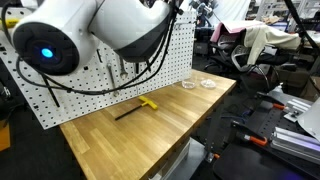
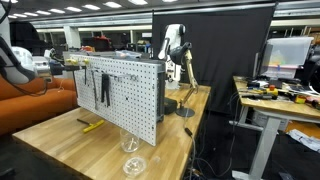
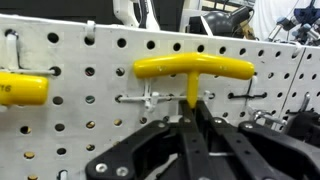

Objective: Hang the objects on the slat wall

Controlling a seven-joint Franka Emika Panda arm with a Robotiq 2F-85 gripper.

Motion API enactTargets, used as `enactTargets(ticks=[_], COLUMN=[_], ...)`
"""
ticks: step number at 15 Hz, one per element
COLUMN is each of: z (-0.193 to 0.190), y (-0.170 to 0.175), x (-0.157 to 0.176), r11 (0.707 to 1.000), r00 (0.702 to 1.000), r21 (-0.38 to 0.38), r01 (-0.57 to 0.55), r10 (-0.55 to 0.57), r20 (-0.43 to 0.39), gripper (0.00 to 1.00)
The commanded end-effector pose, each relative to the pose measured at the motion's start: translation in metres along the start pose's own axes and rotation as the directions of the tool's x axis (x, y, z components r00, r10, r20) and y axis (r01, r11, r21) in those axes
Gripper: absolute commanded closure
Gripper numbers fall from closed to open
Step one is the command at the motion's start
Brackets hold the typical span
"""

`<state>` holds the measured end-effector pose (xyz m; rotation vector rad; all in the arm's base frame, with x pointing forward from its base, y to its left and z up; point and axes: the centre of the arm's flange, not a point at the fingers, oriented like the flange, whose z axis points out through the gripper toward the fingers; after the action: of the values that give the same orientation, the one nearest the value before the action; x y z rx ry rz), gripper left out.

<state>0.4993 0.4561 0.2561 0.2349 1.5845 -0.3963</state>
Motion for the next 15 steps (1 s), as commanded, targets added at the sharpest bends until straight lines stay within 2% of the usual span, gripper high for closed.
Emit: enactTargets(ticks=[1, 2, 4, 12, 15], z=[0.005, 0.005, 0.002, -0.005, -0.015], y=[-0.019, -0.018, -0.018, -0.018, -0.018], x=[-0.005, -0.005, -0.005, 0.000, -0.003], r11=[0.999, 0.999, 0.999, 0.998, 0.997], r00=[0.999, 0.999, 0.999, 0.996, 0.996], r21=[-0.024, -0.028, -0.037, -0.050, -0.054], r01=[-0.030, -0.032, -0.031, -0.038, -0.047], r10=[0.029, 0.031, 0.029, 0.034, 0.043], r20=[-0.026, -0.035, -0.045, -0.078, -0.079], gripper=[0.98, 0.66, 0.59, 0.03, 0.00])
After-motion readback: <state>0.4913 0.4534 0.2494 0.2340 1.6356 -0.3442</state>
